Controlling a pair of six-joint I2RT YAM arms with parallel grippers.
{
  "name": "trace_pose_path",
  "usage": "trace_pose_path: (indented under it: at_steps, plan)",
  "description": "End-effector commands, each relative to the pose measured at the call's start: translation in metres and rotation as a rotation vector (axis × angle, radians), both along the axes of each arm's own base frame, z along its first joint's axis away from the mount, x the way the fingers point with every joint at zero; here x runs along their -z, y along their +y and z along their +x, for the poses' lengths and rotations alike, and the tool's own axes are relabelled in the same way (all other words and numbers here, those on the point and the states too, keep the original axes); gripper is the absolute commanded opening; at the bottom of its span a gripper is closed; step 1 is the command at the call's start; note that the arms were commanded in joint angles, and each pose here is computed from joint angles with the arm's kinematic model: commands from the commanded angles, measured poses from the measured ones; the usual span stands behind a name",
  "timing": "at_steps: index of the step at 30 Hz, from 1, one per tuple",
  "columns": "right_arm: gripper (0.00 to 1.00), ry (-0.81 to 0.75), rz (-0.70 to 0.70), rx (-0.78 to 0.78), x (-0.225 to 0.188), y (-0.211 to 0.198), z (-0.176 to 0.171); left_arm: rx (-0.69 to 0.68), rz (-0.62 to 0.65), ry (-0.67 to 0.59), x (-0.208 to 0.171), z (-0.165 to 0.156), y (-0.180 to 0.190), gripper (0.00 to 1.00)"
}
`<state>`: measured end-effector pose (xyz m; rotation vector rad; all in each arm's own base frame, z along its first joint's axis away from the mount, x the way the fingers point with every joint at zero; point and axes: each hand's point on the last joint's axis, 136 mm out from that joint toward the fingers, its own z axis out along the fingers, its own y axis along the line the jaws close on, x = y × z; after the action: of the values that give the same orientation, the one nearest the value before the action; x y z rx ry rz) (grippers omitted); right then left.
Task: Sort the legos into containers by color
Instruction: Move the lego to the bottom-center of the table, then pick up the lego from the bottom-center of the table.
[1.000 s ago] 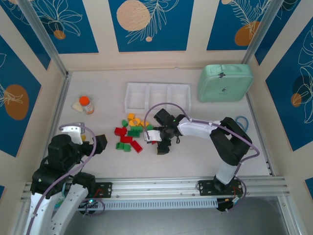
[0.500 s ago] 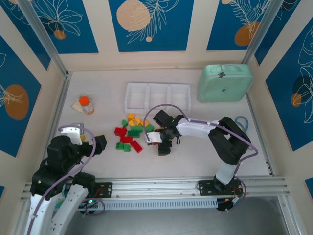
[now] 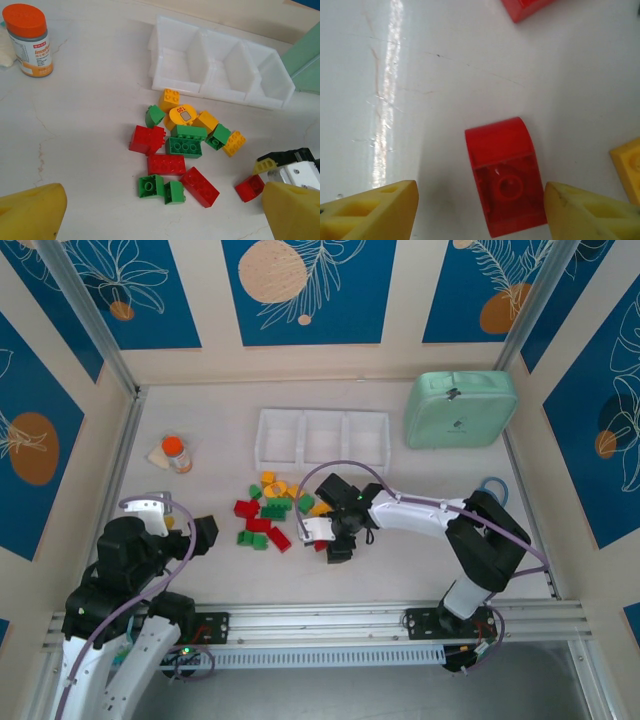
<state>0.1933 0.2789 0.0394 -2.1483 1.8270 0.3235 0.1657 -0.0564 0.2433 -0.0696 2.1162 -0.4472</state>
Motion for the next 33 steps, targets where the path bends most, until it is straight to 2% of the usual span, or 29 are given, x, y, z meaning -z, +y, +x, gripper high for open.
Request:
trace_pose_path:
  at_steps: [1, 6, 12, 21, 24, 28, 33]
  plan:
    - [0.71, -0.029, -0.002, -0.002, 0.005, 0.000, 0.005, -0.007, -0.008, -0.041, -0.006, 0.000, 0.001, 0.99]
    - [0.77, -0.065, 0.023, -0.013, -0.001, 0.002, 0.009, -0.014, -0.010, -0.051, -0.007, -0.001, 0.003, 0.99]
    - [0.77, -0.030, 0.000, -0.023, 0.007, 0.000, 0.012, -0.016, -0.010, -0.052, -0.007, -0.001, 0.003, 0.99]
    - [0.71, 0.035, -0.027, -0.022, 0.030, -0.001, 0.012, -0.020, -0.007, -0.057, -0.007, -0.002, 0.004, 0.99]
    - [0.61, 0.058, -0.044, -0.019, 0.032, -0.001, 0.011, -0.020, -0.007, -0.058, -0.008, -0.002, 0.004, 1.00]
    - [0.44, 0.137, -0.091, 0.002, 0.030, -0.004, 0.005, -0.022, -0.008, -0.068, -0.009, -0.003, 0.005, 1.00]
    - [0.30, 0.107, -0.085, 0.010, 0.025, -0.004, 0.005, -0.020, -0.011, -0.081, -0.011, -0.004, 0.005, 0.99]
